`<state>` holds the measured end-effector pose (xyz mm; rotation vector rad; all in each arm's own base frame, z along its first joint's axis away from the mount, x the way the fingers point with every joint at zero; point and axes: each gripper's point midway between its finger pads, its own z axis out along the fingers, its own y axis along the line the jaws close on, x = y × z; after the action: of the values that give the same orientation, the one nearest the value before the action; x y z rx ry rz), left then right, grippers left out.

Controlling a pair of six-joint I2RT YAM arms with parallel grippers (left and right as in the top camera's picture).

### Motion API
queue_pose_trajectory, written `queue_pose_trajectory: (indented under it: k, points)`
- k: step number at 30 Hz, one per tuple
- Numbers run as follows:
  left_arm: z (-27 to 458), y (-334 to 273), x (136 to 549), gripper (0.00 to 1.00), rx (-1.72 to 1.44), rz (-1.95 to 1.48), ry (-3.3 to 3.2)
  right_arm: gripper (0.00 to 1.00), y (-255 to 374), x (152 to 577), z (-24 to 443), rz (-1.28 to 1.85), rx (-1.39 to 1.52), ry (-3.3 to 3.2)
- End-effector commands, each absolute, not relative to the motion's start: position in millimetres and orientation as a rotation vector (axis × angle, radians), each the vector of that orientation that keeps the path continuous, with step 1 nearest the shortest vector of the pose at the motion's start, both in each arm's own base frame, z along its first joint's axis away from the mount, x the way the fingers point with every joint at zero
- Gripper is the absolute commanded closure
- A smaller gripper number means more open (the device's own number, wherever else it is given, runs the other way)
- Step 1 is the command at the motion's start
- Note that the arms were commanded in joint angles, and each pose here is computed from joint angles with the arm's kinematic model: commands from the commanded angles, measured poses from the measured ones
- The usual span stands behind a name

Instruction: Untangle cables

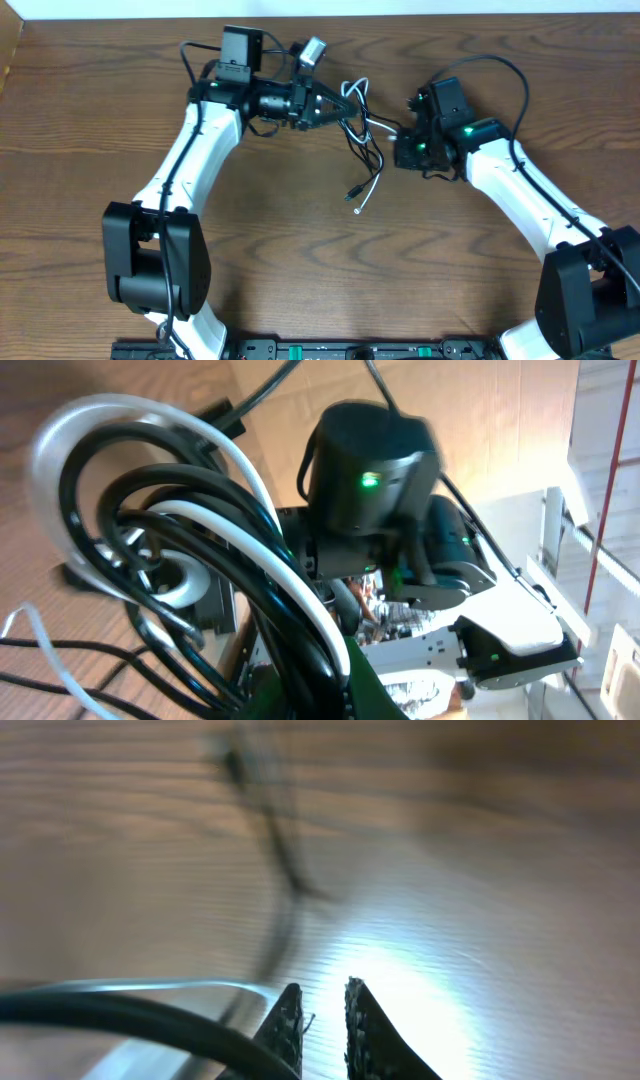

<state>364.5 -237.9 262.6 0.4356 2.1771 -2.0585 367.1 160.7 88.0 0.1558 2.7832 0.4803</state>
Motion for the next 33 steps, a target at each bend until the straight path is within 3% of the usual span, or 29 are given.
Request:
queue_pose_trajectory:
  k: [1, 5, 11, 12, 15, 17, 21, 33]
  points:
    - [284, -210, 376, 0.93, 0.385, -2.041, 2.124, 0.87, 102, 378, 86, 0.210, 0.423, 2.742]
    - [284, -196, 383, 0.92, 0.342, -2.022, 2.115, 0.85, 59, 374, 81, 0.092, 0.550, 2.757]
    - [285, -197, 382, 0.93, 0.347, -2.025, 2.113, 0.78, 106, 382, 100, 0.568, 0.127, 2.751]
    - [285, -197, 382, 0.93, 0.347, -2.025, 2.113, 0.74, 114, 383, 109, 0.631, 0.079, 2.725]
    - [285, -197, 382, 0.93, 0.347, -2.026, 2.113, 0.35, 140, 387, 153, 0.817, -0.113, 2.593]
    - [285, -197, 382, 0.93, 0.347, -2.026, 2.113, 0.27, 145, 387, 177, 0.856, -0.142, 2.532]
    - [285, -201, 380, 0.93, 0.359, -2.031, 2.116, 0.27, 164, 382, 206, 0.999, -0.210, 2.436]
    - [282, -234, 364, 0.92, 0.451, -2.053, 2.145, 0.26, 201, 380, 220, 1.052, -0.338, 2.353]
